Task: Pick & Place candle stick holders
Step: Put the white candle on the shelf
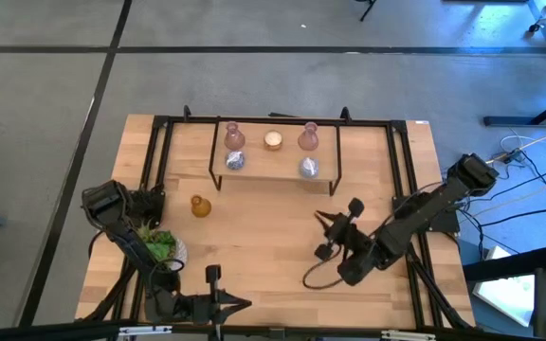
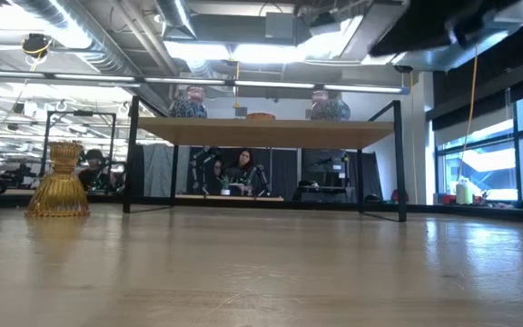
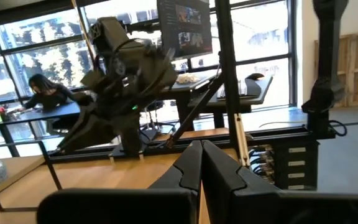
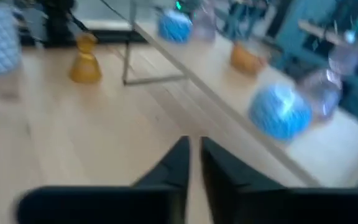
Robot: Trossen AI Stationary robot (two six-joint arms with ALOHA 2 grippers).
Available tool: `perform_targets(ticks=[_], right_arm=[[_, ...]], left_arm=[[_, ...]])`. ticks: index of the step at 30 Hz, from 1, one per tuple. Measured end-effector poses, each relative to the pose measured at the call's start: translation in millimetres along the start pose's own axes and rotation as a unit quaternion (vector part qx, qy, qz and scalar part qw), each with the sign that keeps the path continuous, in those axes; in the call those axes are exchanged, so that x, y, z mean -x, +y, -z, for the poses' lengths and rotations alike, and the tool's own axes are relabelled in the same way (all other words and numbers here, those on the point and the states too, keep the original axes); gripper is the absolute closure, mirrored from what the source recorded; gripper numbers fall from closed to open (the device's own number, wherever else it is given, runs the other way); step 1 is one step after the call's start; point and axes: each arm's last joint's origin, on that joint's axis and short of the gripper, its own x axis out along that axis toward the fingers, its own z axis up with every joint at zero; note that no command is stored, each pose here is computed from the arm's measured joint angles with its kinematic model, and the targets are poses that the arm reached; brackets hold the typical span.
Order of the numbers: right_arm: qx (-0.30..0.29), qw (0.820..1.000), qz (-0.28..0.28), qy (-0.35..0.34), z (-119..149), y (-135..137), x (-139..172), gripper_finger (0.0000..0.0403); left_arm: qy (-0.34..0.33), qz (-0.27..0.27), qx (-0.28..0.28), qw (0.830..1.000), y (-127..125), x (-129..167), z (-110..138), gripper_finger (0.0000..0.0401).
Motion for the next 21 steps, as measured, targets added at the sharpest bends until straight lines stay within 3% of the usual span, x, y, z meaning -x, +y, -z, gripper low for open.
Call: perform_targets(ticks=[2,6,12,16,18,21], right_arm=[[-0.01,0.999,-0.004,0.038,6.0,-5.2,-6.9,0.0391],[-0.021,0.993,-0.042,0.111,11.2,-7.4,-18.5,0.0396],[-0.007,0.998,0.0,0.07,13.4,-12.0,-25.2,0.0399],[0.0,0.996,0.018,0.089,19.4,-21.1,-41.7,0.0401],[0.005,0.995,-0.011,0.097,21.9,-21.0,-52.6,0.0401],[0.002,0.988,-0.141,0.068,19.5,-18.6,-64.8,0.0401]], left_arm=[[0.0,0.003,0.0,1.0,-1.1,2.0,-0.3,0.0399],[-0.001,0.007,0.003,1.0,-1.5,2.3,-0.5,0.0399],[-0.001,0.007,-0.004,1.0,-1.3,1.9,-0.4,0.0399],[-0.002,0.007,-0.005,1.0,-1.4,2.0,-0.4,0.0399],[-0.002,0.007,-0.005,1.0,-1.4,2.0,-0.4,0.0399],[-0.002,0.007,-0.005,1.0,-1.5,2.2,-0.4,0.0399]])
